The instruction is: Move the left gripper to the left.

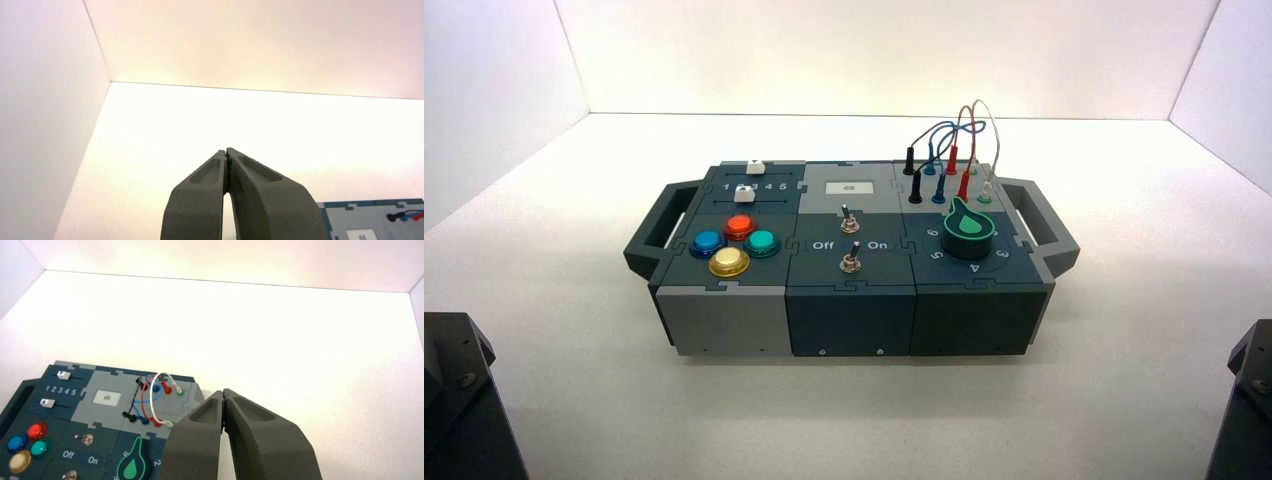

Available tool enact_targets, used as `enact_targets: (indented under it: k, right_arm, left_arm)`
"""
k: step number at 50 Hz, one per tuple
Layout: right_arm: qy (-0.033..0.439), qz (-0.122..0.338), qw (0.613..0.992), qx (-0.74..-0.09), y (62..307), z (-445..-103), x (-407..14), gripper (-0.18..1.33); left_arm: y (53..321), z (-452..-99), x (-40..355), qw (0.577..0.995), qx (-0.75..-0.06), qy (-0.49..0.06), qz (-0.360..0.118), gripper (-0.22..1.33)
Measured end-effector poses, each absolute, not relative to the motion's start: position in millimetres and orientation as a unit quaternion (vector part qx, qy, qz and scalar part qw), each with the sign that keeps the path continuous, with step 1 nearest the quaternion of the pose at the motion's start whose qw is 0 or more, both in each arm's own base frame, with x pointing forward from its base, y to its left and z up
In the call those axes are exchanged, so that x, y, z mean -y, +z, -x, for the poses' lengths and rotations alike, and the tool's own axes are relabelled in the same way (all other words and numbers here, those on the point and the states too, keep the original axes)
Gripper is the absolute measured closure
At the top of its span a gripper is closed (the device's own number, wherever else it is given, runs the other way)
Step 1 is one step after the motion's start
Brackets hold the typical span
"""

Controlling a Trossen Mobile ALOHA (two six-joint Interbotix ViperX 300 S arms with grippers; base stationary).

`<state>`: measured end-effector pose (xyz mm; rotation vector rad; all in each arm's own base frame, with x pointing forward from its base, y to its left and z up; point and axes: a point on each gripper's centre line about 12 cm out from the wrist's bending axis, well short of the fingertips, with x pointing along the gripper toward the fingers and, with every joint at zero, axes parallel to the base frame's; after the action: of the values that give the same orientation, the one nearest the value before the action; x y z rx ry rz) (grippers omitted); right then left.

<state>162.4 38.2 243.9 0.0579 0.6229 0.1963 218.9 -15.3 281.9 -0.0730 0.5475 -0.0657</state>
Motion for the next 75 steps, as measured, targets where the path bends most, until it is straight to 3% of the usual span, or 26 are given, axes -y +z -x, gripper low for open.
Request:
enact_targets:
  k: [25,36,45,60,75]
  right_arm:
    - [0.096,-0.029,0.947,-0.305,244,-162,-38,1.30]
    - [0.096,-0.029,0.947,-0.305,244,-162,-38,1.29]
    - [0.104,-0.026,0.946,-0.305,244,-162,-41,1.29]
    - [0.108,-0.024,0.946,-0.306,244,-161,-42,1.29]
    - [0.107,-0.023,0.942,-0.317,240,-164,-43,1.29]
  left_arm:
    - [281,-221,15,0.961,-0.273,-0.032,0.036,1.27]
    - [304,-228,12,0.969,-0.243,-0.025,0.036,1.27]
    - [326,-246,-7,0.973,-0.225,0.012,0.044,1.28]
    - [369,-275,-83,0.970,-0.189,0.140,0.069,1.28]
    - [382,-291,-130,0.959,-0.183,0.200,0.080,1.28]
